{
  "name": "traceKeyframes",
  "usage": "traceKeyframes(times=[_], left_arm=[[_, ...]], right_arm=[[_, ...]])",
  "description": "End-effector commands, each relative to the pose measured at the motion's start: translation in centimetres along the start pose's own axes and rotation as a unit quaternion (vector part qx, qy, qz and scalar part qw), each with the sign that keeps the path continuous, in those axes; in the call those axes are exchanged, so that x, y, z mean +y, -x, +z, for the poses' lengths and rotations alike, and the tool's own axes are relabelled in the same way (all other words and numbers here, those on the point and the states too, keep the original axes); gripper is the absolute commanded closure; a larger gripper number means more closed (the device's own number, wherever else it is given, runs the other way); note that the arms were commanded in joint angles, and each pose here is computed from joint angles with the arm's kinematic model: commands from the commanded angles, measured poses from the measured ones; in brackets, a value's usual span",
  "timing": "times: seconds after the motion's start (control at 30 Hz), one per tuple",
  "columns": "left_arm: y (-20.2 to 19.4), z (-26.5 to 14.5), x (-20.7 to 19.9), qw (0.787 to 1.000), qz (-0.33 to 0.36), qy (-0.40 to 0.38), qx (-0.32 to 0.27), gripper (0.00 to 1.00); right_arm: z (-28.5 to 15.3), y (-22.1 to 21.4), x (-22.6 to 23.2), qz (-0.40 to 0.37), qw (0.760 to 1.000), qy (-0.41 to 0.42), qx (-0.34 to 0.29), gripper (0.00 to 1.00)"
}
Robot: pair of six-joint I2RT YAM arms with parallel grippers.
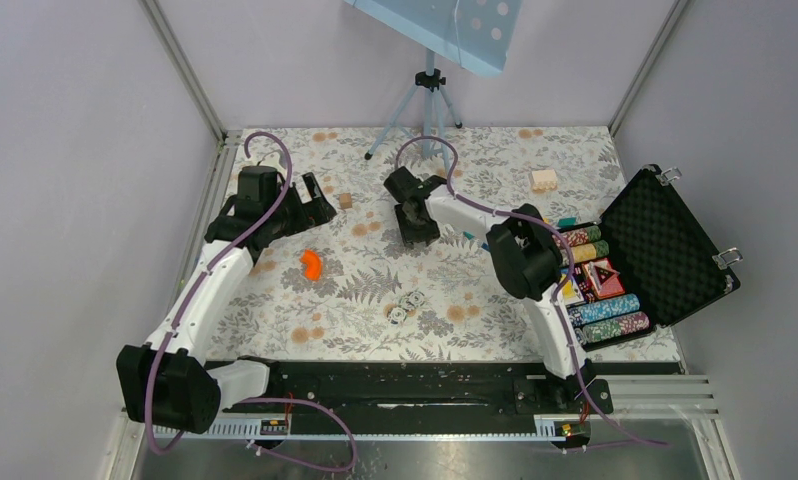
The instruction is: Pack up texas hold em set
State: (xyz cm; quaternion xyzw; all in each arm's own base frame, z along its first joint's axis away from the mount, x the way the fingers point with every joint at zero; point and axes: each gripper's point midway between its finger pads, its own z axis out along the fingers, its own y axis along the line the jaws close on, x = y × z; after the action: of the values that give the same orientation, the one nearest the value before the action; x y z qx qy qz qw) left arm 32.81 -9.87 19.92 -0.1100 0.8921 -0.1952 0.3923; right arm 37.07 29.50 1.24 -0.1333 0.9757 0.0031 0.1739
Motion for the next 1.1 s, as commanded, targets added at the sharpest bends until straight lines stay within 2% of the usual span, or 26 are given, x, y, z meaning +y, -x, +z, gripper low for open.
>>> traceKeyframes(times=[0.0, 0.2, 0.43, 0.57, 0.8, 1.07], left_arm=[[0.9, 0.2, -0.1, 1.000, 0.006, -0.004, -0.013, 0.01], [0.7, 0.3, 0.0, 1.000, 0.006, -0.004, -0.010, 0.01], [0.7, 0.4, 0.1, 1.000, 0.006, -0.002, -0.009, 0.01], [0.8, 0.5, 0.1, 1.000, 0.005, 0.000, -0.009, 0.01], [0.9, 1.8, -1.4, 1.000, 0.015, -0.011, 0.004, 0.06], [1.2, 5.9, -6.5, 0.998, 0.043, 0.020, 0.036, 0.06]], right_arm=[[-3.3, 1.2, 1.0, -0.007, 0.999, 0.041, -0.034, 0.51], [-3.8, 0.7, 0.6, -0.005, 0.998, 0.042, -0.038, 0.51], [-4.7, 1.8, 0.6, -0.002, 0.997, 0.041, -0.058, 0.36], [-6.0, 2.3, 0.0, 0.002, 0.997, 0.032, -0.077, 0.33], [-11.2, 1.9, -4.0, 0.052, 0.986, 0.007, -0.156, 0.31], [-15.9, -3.0, -9.7, 0.118, 0.974, 0.011, -0.195, 0.30]])
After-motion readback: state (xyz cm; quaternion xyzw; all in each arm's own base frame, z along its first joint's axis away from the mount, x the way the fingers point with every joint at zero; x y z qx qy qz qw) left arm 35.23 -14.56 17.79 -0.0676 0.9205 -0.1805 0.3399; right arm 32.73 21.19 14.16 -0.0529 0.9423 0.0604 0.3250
